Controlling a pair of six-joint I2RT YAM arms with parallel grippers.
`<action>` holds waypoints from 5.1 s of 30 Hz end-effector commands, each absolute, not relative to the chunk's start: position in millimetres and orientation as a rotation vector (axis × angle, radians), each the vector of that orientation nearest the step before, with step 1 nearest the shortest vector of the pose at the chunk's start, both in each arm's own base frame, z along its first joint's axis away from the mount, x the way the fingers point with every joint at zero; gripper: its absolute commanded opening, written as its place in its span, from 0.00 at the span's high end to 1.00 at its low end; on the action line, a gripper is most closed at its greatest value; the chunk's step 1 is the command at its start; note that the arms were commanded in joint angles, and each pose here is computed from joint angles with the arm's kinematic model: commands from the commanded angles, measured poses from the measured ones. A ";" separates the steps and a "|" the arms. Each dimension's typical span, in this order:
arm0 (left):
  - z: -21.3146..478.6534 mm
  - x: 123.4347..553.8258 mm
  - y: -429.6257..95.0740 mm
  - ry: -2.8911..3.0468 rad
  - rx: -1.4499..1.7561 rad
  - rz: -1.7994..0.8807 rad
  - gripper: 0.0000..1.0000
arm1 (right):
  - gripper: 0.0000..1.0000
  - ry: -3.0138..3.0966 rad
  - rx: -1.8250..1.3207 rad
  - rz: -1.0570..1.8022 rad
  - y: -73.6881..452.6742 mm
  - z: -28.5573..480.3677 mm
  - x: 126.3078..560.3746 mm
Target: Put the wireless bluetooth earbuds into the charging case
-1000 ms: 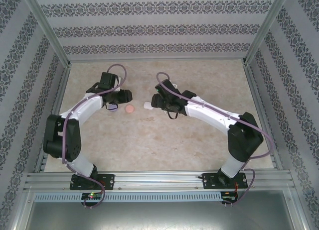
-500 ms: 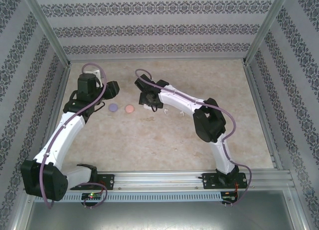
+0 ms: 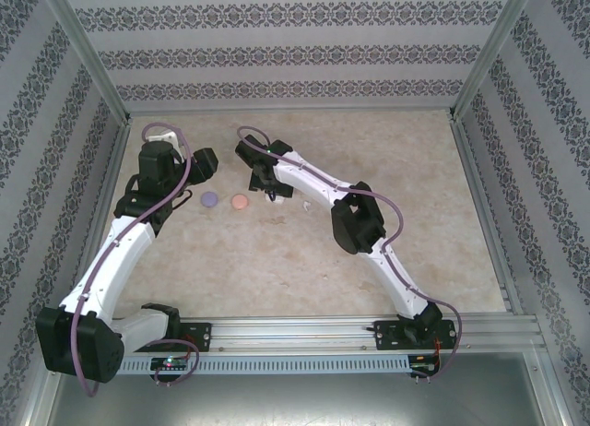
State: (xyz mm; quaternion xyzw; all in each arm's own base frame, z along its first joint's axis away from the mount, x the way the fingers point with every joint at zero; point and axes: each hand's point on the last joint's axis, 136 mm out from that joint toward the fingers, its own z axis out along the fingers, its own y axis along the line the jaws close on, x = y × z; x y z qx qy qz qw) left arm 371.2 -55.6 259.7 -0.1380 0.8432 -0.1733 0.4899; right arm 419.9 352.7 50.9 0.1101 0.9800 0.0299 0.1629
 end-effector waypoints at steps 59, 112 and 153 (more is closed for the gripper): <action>237.6 352.3 -114.3 1.702 -0.106 -0.929 0.19 | 0.66 2.471 0.493 0.719 328.6 178.5 416.2; 218.6 375.2 -253.6 1.659 0.340 -1.347 0.59 | 0.66 2.203 0.980 1.240 338.0 227.5 373.6; 235.7 333.2 -273.3 1.780 0.625 -1.458 1.00 | 0.29 2.017 -0.445 0.982 271.0 257.0 307.1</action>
